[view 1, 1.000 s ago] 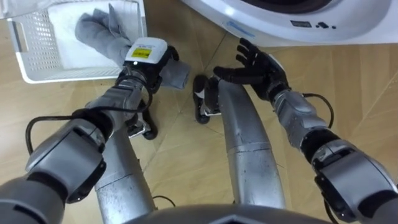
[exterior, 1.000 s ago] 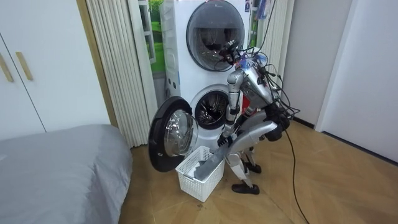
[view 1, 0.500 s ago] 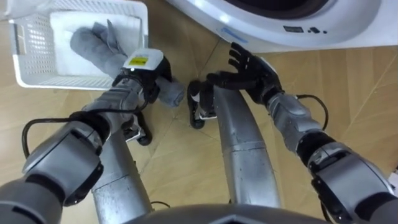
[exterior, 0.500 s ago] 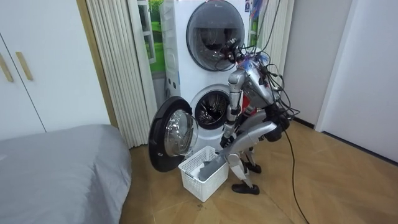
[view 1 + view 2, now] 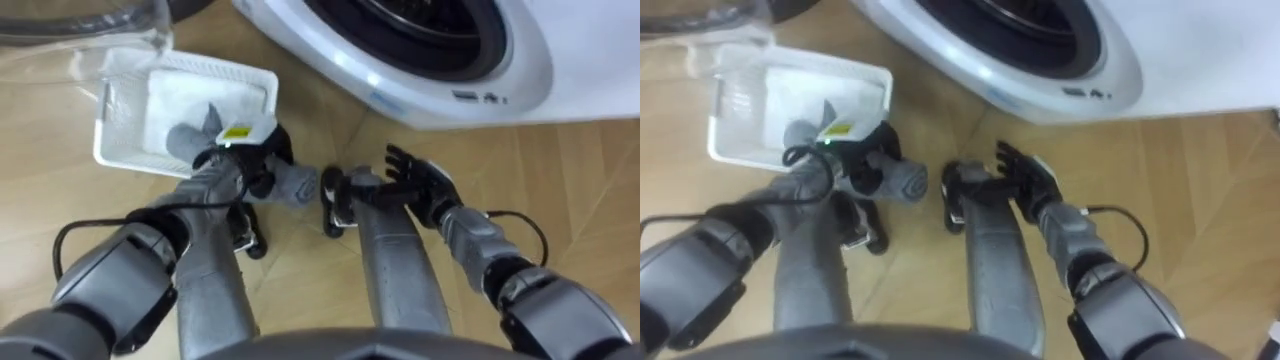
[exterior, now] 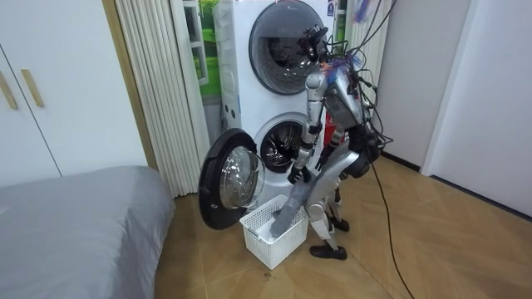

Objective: Put towel into washing machine

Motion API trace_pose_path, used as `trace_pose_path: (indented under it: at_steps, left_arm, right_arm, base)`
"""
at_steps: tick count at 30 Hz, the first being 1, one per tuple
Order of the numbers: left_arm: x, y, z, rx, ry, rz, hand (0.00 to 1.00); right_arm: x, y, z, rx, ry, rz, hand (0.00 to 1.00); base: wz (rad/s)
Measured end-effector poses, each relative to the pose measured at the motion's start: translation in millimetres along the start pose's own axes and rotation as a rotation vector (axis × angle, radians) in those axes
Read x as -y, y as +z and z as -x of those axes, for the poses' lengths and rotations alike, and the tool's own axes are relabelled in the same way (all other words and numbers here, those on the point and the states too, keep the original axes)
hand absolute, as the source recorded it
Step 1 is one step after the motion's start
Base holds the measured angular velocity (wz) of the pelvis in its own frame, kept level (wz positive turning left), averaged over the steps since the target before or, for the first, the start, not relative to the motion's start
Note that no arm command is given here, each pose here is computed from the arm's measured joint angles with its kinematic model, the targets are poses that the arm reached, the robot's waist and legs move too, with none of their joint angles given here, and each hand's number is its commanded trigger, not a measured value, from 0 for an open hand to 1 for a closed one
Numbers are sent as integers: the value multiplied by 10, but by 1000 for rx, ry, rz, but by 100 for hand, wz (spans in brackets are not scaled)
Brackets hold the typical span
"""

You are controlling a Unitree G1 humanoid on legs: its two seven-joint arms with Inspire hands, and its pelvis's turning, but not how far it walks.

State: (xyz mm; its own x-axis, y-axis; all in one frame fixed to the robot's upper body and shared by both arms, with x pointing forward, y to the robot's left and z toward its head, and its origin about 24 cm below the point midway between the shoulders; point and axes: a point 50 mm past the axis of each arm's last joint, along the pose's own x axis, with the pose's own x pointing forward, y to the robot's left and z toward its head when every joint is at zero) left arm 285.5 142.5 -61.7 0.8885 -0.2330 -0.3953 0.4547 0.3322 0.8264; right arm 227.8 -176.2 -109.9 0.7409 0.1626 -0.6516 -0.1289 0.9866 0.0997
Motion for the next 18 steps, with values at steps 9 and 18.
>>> trace_pose_path:
  at_steps: [9, 18]
  left_arm:
    - [-350, 193, -82, 37, 180, 497, 100]
    - [-106, 455, -39, 132, -29, 1251, 100]
  right_arm:
    - [74, 77, -6, -4, -5, 63, 0]
    - [-284, 281, -105, 61, 113, 114, 0]
  base:
    - [13]
    - [2]
